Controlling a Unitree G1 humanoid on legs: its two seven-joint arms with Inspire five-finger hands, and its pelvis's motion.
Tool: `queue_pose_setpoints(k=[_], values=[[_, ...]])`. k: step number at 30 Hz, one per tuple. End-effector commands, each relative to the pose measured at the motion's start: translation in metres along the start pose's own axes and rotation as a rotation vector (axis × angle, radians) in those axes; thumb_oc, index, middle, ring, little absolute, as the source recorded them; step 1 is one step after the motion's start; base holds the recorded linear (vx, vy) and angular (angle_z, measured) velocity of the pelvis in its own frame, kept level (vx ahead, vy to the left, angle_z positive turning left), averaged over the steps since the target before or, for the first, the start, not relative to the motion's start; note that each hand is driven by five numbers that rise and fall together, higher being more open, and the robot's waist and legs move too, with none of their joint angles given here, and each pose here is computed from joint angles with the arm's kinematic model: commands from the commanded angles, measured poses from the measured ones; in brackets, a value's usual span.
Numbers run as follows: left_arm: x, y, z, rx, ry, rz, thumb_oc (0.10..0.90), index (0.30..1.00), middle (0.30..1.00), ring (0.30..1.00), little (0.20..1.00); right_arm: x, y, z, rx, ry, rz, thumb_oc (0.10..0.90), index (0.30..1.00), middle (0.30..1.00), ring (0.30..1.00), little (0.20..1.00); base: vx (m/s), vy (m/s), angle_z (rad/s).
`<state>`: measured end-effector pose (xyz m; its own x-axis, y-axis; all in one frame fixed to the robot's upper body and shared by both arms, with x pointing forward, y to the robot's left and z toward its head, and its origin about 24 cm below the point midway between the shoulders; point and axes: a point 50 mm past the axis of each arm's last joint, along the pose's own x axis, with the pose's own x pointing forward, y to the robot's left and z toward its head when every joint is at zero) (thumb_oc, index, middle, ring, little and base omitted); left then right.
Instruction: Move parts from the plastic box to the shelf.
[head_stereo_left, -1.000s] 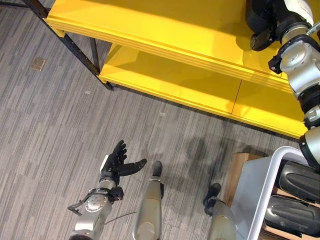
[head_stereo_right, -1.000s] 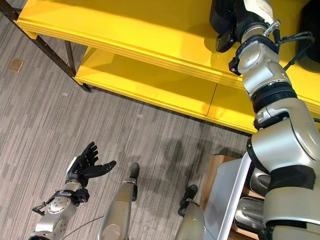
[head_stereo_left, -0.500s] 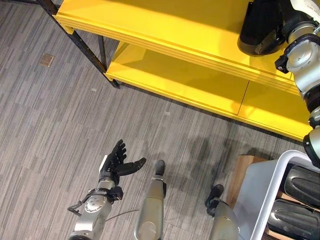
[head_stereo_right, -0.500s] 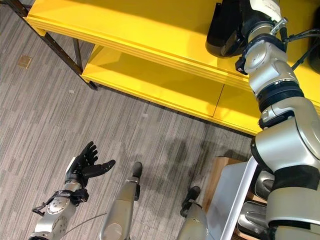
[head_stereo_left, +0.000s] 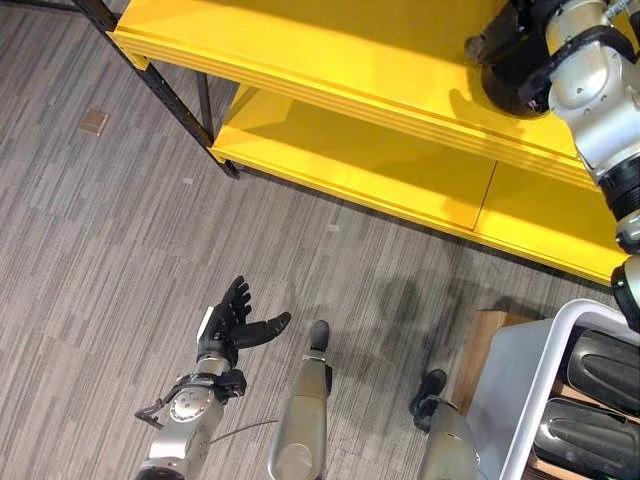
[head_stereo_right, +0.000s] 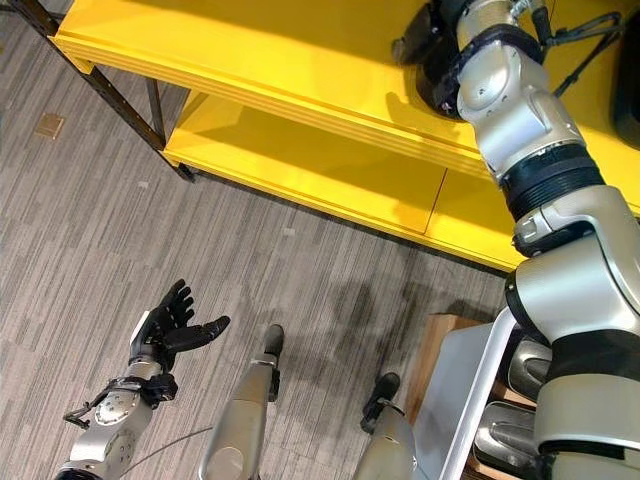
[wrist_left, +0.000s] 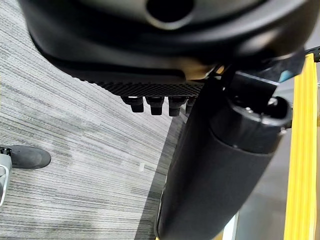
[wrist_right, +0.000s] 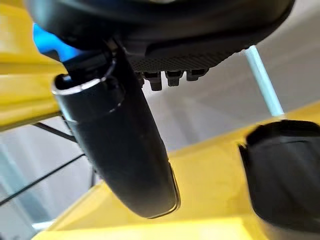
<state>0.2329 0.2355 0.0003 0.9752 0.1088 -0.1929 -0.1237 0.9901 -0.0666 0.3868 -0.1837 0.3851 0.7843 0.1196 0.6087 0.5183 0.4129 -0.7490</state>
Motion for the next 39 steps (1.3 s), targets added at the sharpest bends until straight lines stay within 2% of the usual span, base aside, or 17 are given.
queue_pose_setpoints(k=[1, 9, 12, 14, 15, 18, 20, 29, 34, 39], values=[[-0.001, 0.001, 0.029, 0.055, -0.152, -0.051, 0.9, 1.0, 1.0, 1.0, 1.0, 0.011, -0.057, 0.041, -0.046, -0.181, -0.204, 0.9, 1.0, 1.0, 1.0, 1.0, 0.0, 0.0, 0.0], [0.0, 0.0, 0.032, 0.065, -0.159, -0.055, 0.9, 1.0, 1.0, 1.0, 1.0, 0.004, -0.047, 0.048, -0.049, -0.237, -0.164, 0.9, 1.0, 1.0, 1.0, 1.0, 0.0, 0.0, 0.0], [0.001, 0.0, 0.033, 0.063, -0.165, -0.048, 0.9, 1.0, 1.0, 1.0, 1.0, 0.001, -0.038, 0.04, -0.01, -0.212, -0.138, 0.9, 1.0, 1.0, 1.0, 1.0, 0.01, 0.001, -0.06], [0.001, -0.001, 0.036, 0.076, -0.173, -0.05, 0.9, 1.0, 1.0, 1.0, 1.0, -0.01, -0.021, 0.043, 0.108, -0.244, -0.097, 0.9, 1.0, 1.0, 1.0, 1.0, 0.01, 0.002, -0.03], [0.001, 0.0, 0.036, 0.077, -0.172, -0.05, 0.9, 1.0, 1.0, 1.0, 1.0, -0.01, -0.02, 0.042, 0.109, -0.243, -0.097, 0.9, 1.0, 1.0, 1.0, 1.0, 0.06, 0.015, -0.08], [0.0, 0.001, 0.033, 0.08, -0.16, -0.034, 0.9, 1.0, 1.0, 1.0, 1.0, -0.034, -0.005, 0.042, 0.215, -0.308, -0.053, 0.9, 1.0, 1.0, 1.0, 1.0, 0.1, 0.022, -0.11], [-0.009, 0.008, 0.021, 0.068, -0.125, 0.019, 0.9, 1.0, 1.0, 1.0, 1.0, -0.075, 0.014, 0.023, 0.329, -0.318, 0.018, 0.9, 1.0, 1.0, 1.0, 1.0, 0.21, 0.043, -0.06], [-0.017, 0.009, 0.007, 0.083, -0.073, 0.034, 0.9, 1.0, 1.0, 1.0, 1.0, -0.111, 0.032, 0.005, 0.337, -0.286, 0.111, 0.9, 1.0, 1.0, 1.0, 1.0, 0.03, 0.008, -0.06], [-0.019, 0.01, 0.005, 0.094, -0.064, 0.05, 0.9, 1.0, 1.0, 1.0, 1.0, -0.128, 0.042, 0.001, 0.243, -0.283, 0.16, 0.9, 1.0, 1.0, 1.0, 1.0, 0.01, -0.003, -0.04], [-0.02, 0.011, 0.005, 0.097, -0.063, 0.054, 0.9, 1.0, 1.0, 1.0, 1.0, -0.132, 0.054, -0.008, 0.155, -0.254, 0.258, 0.9, 1.0, 1.0, 1.0, 1.0, 0.0, 0.0, 0.0]])
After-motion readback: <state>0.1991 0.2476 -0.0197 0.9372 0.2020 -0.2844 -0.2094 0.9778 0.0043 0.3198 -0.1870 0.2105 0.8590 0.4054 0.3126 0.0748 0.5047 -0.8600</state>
